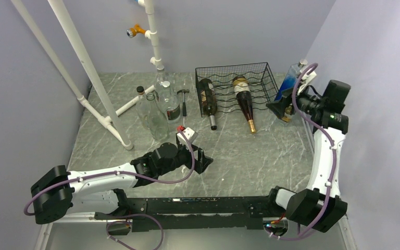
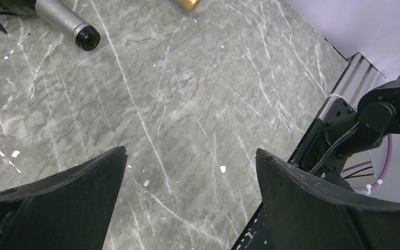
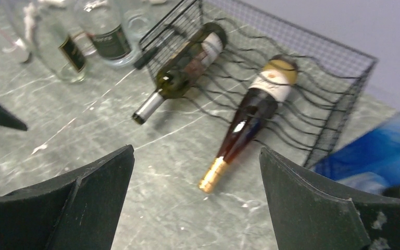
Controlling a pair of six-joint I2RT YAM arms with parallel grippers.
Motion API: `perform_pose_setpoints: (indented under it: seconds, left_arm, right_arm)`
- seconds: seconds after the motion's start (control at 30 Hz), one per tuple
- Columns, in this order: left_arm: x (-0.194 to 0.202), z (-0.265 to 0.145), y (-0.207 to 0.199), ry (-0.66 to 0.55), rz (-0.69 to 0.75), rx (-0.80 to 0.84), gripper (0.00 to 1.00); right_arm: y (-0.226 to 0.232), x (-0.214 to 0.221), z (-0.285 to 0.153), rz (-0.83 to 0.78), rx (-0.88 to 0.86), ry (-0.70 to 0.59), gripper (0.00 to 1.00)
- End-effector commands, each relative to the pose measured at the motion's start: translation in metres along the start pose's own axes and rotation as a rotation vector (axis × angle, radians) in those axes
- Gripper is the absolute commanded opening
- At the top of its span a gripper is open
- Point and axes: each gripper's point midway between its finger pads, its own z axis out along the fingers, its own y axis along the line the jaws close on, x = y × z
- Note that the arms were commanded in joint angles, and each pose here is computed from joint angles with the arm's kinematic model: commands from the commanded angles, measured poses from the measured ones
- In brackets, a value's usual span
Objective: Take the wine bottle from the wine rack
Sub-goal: Pick up the wine bottle from the wine rack.
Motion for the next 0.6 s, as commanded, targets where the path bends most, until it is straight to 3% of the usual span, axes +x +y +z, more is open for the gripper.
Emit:
perform_pose_setpoints:
  seconds: [0.0,0.3,0.57]
  left_arm:
    - [-0.025,-0.003,-0.01,-0.066,-0.057,0.022,0.99]
    - [-0.017,-0.007,-0.001,-0.043,-0.098,-0.025,0.99]
    - [-0.006,-0.013,0.014,-0.003,-0.124,-0.106,0.99]
  right_arm:
    - [0.032,0.019,0.021,-0.016,-0.092,0.054,0.93]
    - [0.092,0.065,0.083,0.043,-0.269,0.219,0.93]
    - [0.111,0.09,0.13,0.079,-0.251,0.301,0.93]
